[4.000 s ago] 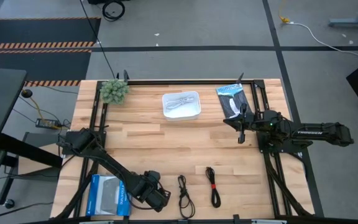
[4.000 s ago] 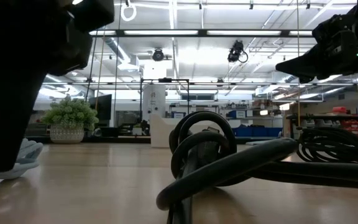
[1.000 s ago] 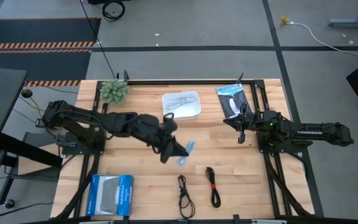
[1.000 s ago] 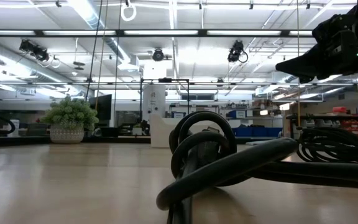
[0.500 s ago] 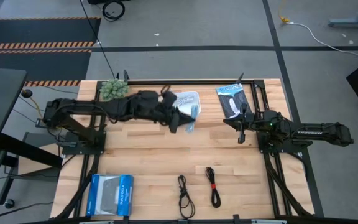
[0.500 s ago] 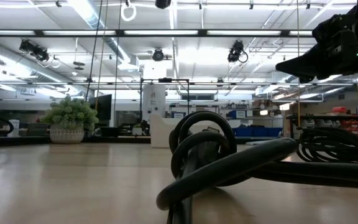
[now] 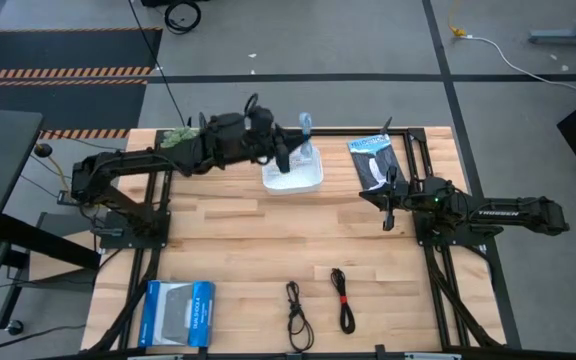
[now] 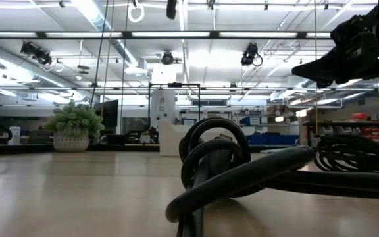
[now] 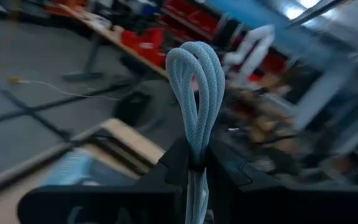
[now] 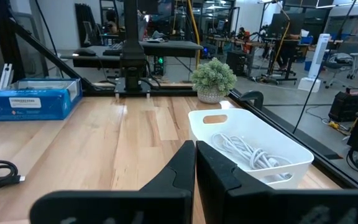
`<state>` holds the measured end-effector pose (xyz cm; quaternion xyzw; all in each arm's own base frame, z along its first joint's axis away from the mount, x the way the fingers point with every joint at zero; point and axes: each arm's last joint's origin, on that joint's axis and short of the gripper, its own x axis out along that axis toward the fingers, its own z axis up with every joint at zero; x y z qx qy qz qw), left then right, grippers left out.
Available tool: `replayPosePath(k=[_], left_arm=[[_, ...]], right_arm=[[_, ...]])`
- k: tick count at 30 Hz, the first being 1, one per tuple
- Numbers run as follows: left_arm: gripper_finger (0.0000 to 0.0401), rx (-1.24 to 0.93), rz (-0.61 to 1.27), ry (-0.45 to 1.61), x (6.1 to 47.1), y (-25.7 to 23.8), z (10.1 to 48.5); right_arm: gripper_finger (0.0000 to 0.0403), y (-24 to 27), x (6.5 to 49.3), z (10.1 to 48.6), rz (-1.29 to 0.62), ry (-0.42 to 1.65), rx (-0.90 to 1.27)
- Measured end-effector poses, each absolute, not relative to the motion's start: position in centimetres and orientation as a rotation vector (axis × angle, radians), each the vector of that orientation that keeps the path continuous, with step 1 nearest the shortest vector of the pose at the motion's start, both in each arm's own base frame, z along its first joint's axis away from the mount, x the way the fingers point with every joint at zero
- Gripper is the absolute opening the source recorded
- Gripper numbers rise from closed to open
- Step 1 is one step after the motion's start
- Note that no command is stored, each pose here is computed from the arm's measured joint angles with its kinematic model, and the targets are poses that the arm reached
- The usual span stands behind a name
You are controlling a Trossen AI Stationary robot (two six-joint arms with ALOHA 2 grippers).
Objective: Pick and place USB-C Cables
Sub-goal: Put the light blue charger cable into the white bin
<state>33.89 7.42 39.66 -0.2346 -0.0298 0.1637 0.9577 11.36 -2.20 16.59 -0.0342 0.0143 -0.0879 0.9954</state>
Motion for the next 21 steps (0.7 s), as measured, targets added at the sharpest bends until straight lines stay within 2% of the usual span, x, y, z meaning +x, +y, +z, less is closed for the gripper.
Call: replayPosePath(k=[9, 15, 21], left_arm=[[0.004, -0.425, 0.516, -0.006, 34.0, 12.9, 37.5], [0.004, -0.245, 0.529, 0.173, 35.9, 13.9, 34.0], [0.0041, -0.193, 0.479, 0.329, 37.5, 14.3, 30.5]], right_arm=[[0.002, -2.2, 11.4, 16.6, -0.176, 0.029, -0.069], [0.002, -2.2, 11.4, 16.6, -0.176, 0.028, -0.069], [0.002, -2.2, 11.4, 16.6, -0.176, 0.029, -0.069]])
